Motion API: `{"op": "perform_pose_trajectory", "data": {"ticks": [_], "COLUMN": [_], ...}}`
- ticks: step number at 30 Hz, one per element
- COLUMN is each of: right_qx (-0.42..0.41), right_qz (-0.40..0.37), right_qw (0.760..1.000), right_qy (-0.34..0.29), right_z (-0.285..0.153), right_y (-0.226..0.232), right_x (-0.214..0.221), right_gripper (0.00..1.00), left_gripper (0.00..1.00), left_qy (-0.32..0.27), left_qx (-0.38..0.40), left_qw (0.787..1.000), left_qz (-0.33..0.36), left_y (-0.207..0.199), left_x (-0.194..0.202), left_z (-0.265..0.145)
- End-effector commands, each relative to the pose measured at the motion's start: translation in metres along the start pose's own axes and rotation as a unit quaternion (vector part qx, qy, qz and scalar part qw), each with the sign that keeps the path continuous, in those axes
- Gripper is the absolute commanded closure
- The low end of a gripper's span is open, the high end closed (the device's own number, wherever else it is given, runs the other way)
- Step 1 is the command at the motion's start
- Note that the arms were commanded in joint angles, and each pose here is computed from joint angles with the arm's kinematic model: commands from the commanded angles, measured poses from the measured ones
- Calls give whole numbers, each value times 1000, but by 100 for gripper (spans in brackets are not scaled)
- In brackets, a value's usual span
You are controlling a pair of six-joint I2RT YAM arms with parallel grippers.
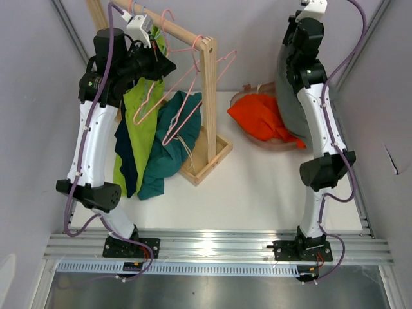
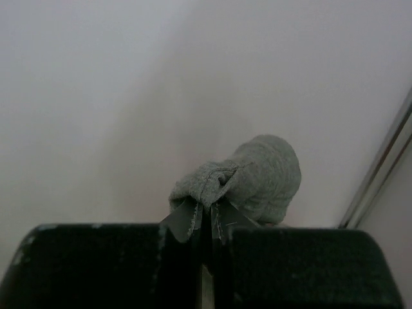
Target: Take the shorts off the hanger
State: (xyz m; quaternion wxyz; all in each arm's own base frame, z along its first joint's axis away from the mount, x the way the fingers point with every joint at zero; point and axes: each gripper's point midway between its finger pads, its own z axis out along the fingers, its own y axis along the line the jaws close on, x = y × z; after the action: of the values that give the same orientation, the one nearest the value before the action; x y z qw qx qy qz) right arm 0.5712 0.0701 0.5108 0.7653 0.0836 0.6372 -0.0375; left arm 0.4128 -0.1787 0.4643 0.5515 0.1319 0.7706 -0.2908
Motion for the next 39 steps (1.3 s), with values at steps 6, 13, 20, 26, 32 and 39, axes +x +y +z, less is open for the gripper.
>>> {"op": "perform_pose_trajectory", "data": {"ticks": [6, 13, 20, 26, 32, 39], "right_qx": [-26, -46, -48, -71, -102, -119], "right_qz": [93, 150, 173, 173, 173, 176], "right_qw": [995, 982, 974, 972, 969, 962], "right_qy": [-11, 104, 140, 140, 145, 169], "right_z": [-31, -104, -181, -234, -287, -322], "right_y": [-10, -9, -17, -10, 6, 18], "right_x": [-8, 100, 140, 120, 114, 126], "right_gripper": [100, 1, 1, 1, 1, 0], "left_gripper": [100, 100, 40, 3, 2, 3], "left_qy": [-1, 5, 19, -25, -105, -133], "left_qx": [43, 79, 86, 0, -95, -130], "left_qw": [999, 997, 996, 999, 989, 981], "left_qz": [12, 13, 20, 40, 43, 50], "left_y": [-10, -23, -35, -25, -11, -6], "left_x": [2, 4, 16, -2, -31, -48], "left_z": [-4, -4, -11, -47, -96, -118]}}
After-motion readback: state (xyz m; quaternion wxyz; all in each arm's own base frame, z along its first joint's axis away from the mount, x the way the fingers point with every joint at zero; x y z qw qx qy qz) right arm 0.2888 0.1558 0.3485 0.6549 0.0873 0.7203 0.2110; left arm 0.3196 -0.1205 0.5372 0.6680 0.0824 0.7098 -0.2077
